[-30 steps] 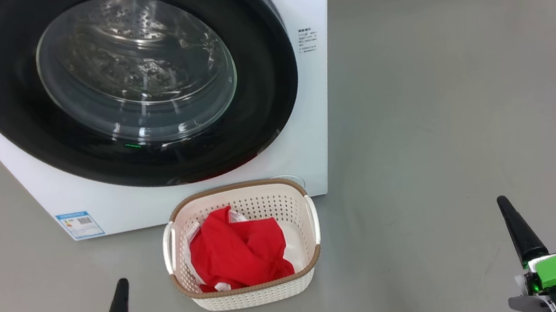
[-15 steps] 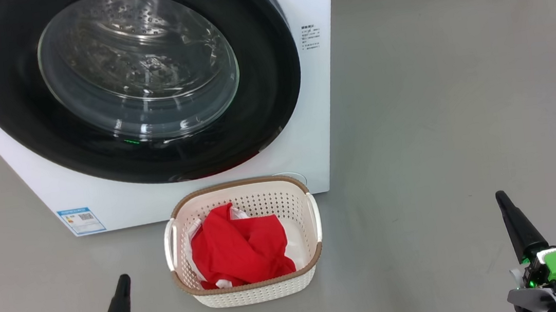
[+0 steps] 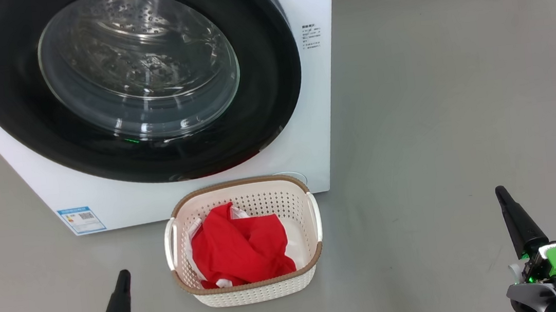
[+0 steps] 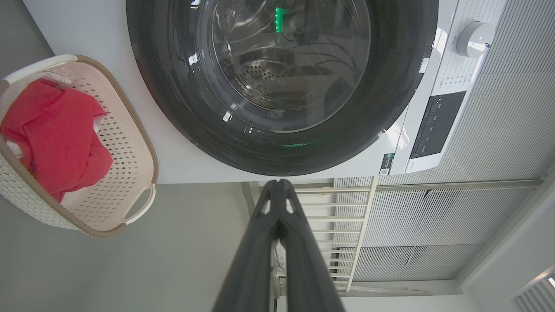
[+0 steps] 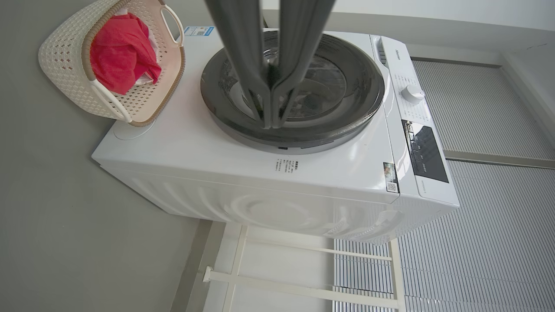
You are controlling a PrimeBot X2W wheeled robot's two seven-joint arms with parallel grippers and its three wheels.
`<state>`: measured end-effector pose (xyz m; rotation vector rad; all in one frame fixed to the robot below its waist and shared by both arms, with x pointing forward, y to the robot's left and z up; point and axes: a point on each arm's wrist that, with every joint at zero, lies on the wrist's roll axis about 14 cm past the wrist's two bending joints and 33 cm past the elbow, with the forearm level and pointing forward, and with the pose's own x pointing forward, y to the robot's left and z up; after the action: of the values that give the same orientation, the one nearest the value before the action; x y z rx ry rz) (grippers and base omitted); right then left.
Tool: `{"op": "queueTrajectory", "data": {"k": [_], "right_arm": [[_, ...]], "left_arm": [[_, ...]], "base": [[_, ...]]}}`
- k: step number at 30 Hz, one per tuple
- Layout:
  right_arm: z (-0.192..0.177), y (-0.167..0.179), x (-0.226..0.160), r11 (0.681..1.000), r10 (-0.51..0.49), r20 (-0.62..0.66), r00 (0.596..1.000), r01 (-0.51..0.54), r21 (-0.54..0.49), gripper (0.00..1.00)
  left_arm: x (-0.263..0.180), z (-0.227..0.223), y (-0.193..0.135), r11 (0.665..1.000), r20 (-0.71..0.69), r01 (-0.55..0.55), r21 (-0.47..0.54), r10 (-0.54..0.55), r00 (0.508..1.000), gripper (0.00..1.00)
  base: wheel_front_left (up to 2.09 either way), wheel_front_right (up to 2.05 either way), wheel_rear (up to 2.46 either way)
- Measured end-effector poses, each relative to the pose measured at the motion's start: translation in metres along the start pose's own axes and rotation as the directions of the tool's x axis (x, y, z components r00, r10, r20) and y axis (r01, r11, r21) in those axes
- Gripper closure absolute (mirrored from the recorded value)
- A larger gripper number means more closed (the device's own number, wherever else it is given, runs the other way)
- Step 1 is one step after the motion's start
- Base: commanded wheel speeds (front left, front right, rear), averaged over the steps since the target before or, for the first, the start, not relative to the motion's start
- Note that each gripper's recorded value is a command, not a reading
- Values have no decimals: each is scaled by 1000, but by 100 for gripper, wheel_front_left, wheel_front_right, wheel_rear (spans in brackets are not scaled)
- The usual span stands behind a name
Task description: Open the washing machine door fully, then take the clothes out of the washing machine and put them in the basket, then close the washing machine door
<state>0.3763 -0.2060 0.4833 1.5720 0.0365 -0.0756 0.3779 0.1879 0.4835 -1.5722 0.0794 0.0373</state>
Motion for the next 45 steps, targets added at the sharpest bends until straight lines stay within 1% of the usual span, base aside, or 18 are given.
{"op": "queueTrajectory", "data": {"k": [45], "right_arm": [[-1, 0, 0, 1000, 0, 1, 1000, 0, 3, 100]], "left_arm": [[0, 0, 0, 1000, 0, 0, 0, 0, 1000, 100]], "base": [[0, 0, 0]]}}
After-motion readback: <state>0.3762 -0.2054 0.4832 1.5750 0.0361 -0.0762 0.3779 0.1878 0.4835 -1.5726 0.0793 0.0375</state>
